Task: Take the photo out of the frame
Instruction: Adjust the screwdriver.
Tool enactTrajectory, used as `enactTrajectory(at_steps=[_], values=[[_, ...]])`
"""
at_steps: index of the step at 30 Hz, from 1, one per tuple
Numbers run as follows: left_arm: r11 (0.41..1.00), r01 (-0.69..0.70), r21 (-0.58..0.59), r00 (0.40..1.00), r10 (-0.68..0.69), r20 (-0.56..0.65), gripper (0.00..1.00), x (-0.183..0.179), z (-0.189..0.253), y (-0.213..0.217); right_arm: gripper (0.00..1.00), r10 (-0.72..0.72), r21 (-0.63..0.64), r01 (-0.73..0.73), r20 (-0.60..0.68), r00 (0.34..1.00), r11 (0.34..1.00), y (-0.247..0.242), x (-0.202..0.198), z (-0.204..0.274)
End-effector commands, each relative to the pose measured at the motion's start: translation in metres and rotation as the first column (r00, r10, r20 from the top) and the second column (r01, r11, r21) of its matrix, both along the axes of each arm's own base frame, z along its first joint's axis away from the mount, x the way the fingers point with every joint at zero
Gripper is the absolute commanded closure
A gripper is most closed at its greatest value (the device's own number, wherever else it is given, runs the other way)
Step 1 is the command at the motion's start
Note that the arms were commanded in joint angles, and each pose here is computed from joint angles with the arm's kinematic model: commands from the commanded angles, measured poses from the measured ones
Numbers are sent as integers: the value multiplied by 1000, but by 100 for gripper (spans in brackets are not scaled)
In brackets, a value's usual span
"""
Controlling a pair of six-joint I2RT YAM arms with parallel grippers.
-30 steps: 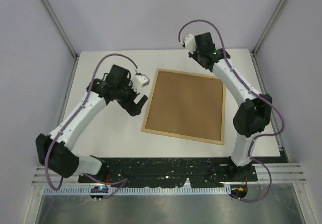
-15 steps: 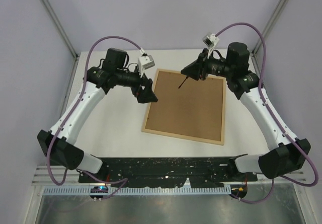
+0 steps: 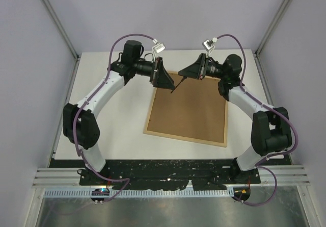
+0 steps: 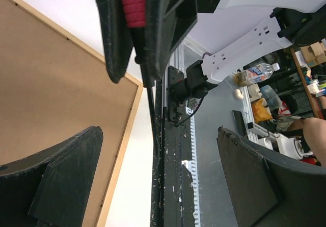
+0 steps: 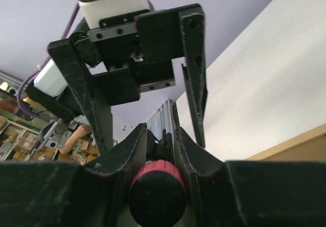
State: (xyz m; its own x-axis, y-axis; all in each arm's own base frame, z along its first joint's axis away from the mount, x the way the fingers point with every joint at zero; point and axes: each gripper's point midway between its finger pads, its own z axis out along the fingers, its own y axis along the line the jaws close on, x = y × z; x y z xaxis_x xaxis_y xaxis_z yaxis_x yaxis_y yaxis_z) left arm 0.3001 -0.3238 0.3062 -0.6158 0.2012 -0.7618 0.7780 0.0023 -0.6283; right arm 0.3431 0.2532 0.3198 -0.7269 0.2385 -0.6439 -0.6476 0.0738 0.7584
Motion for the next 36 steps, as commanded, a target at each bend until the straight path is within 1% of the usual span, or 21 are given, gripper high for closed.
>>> enactTrajectory(at_steps=[1, 5, 7, 8, 11, 15, 17, 19, 21, 22, 24, 25, 26, 27, 28, 29, 30, 31, 32, 35, 36], values=[[996, 63, -61, 998, -62, 13, 0, -8, 22, -10, 92, 56, 68, -63, 101, 993, 996, 0, -15, 29], [996, 76, -54, 997, -77, -12, 1, -12, 15, -13, 92, 61, 74, -67, 76, 995, 995, 1, -10, 24], [994, 93, -56, 995, -94, -27, 7, -17, 16, -14, 92, 54, 73, -60, 78, 995, 996, 0, -8, 22], [993, 102, -58, 994, -104, -31, 12, -19, 16, -15, 92, 50, 73, -56, 78, 996, 996, 1, -6, 21], [991, 124, -57, 991, -126, -42, 36, -27, 15, -19, 92, 42, 71, -48, 86, 995, 996, 1, -4, 19], [989, 143, -41, 988, -145, -60, 61, -32, 8, -21, 92, 39, 67, -46, 102, 994, 997, 0, -7, 22], [989, 144, -26, 987, -145, -72, 69, -32, 5, -21, 92, 33, 56, -40, 119, 992, 998, -1, -9, 22], [988, 152, -20, 985, -153, -79, 74, -34, 2, -21, 92, 29, 48, -36, 139, 990, 998, -1, -13, 25], [988, 152, -12, 985, -152, -87, 94, -33, 0, -20, 92, 28, 32, -33, 152, 988, 999, -2, -14, 26], [989, 147, 1, 986, -146, -80, 100, -33, 0, -20, 91, 39, 10, -41, 145, 989, 999, -2, -15, 22], [988, 146, 42, 988, -144, -61, 100, -35, -1, -16, 80, 82, -40, -77, 160, 984, 996, -2, -20, 18], [986, 146, 84, 988, -142, -59, 100, -36, -6, -12, 66, 100, -58, -91, 180, 979, 994, -2, -24, 25], [981, 150, 119, 989, -149, -24, 100, -36, -5, -9, 59, 145, -110, -126, 184, 972, 986, -4, -30, 14], [974, 167, 156, 985, -172, 21, 100, -37, -6, -4, 51, 168, -133, -143, 204, 964, 981, -5, -33, 24], [966, 176, 188, 982, -186, 32, 100, -37, -10, 0, 48, 201, -187, -168, 174, 964, 968, -8, -39, 7], [959, 185, 214, 980, -195, 26, 100, -41, -10, 4, 42, 208, -210, -161, 227, 952, 964, -9, -39, 18], [954, 193, 231, 979, -204, 23, 100, -43, -11, 7, 39, 230, -245, -178, 201, 952, 953, -12, -47, 6], [951, 198, 238, 978, -210, 22, 100, -45, -13, 9, 36, 235, -254, -175, 226, 945, 951, -12, -47, 14], [948, 204, 242, 976, -215, 21, 100, -47, -14, 10, 34, 248, -268, -189, 209, 946, 945, -14, -52, 10], [936, 222, 273, 969, -243, 48, 100, -53, -23, 11, 20, 263, -273, -207, 188, 946, 940, -15, -55, 8], [928, 232, 293, 965, -258, 52, 100, -57, -26, 11, 20, 267, -276, -211, 183, 946, 938, -15, -56, 5]])
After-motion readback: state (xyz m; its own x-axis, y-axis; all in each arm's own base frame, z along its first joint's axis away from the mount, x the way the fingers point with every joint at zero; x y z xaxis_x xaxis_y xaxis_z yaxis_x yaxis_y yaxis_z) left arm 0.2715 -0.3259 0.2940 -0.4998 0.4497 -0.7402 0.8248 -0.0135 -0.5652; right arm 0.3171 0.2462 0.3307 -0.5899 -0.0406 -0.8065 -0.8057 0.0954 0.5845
